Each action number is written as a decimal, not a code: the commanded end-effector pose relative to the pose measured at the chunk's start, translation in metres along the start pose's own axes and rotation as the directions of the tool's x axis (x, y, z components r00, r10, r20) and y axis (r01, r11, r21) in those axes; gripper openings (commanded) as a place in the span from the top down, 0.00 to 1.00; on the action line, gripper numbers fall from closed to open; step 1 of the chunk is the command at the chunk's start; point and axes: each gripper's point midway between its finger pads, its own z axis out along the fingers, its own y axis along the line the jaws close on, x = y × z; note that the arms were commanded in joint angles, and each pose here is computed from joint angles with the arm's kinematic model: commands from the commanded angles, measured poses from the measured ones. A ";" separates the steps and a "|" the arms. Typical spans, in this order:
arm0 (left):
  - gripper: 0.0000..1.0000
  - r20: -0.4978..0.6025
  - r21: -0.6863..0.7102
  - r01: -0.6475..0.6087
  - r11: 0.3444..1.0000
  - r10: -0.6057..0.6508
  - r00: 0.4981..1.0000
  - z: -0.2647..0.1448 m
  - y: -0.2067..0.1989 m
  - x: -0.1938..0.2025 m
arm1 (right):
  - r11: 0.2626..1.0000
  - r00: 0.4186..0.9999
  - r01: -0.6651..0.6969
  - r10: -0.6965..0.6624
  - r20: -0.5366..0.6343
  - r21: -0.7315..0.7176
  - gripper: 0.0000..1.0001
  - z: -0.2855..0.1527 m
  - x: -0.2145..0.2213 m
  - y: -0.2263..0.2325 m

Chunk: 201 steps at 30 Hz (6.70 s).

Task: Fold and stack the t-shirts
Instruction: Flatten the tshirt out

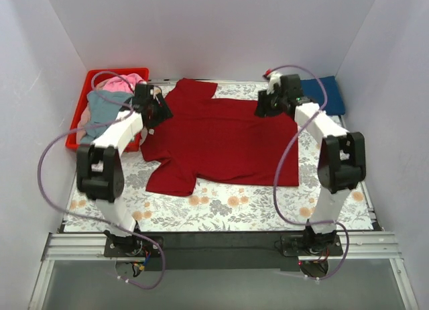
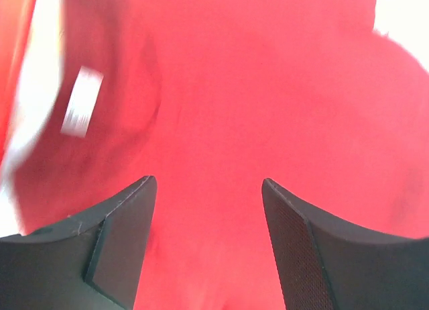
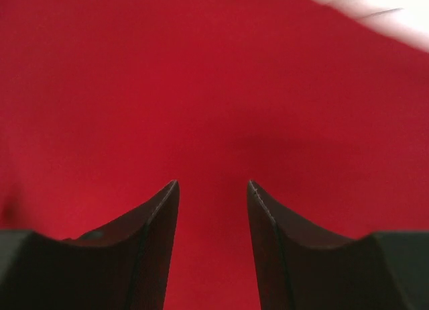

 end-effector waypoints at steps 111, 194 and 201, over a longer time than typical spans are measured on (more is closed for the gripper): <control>0.42 -0.044 0.569 -0.474 0.672 0.601 0.798 -0.118 -0.166 0.244 | 0.943 0.949 -0.278 0.240 0.205 0.182 0.44 -0.188 0.112 0.019; 0.73 0.103 0.328 -0.689 0.646 0.701 0.706 -0.142 -0.118 0.235 | 0.827 0.924 -0.265 0.364 -0.114 0.496 0.51 -0.159 0.210 -0.025; 0.74 0.117 0.042 -0.589 0.807 0.582 0.805 -0.123 -0.045 0.172 | 0.784 0.930 -0.158 0.323 -0.176 0.601 0.52 -0.154 0.208 -0.028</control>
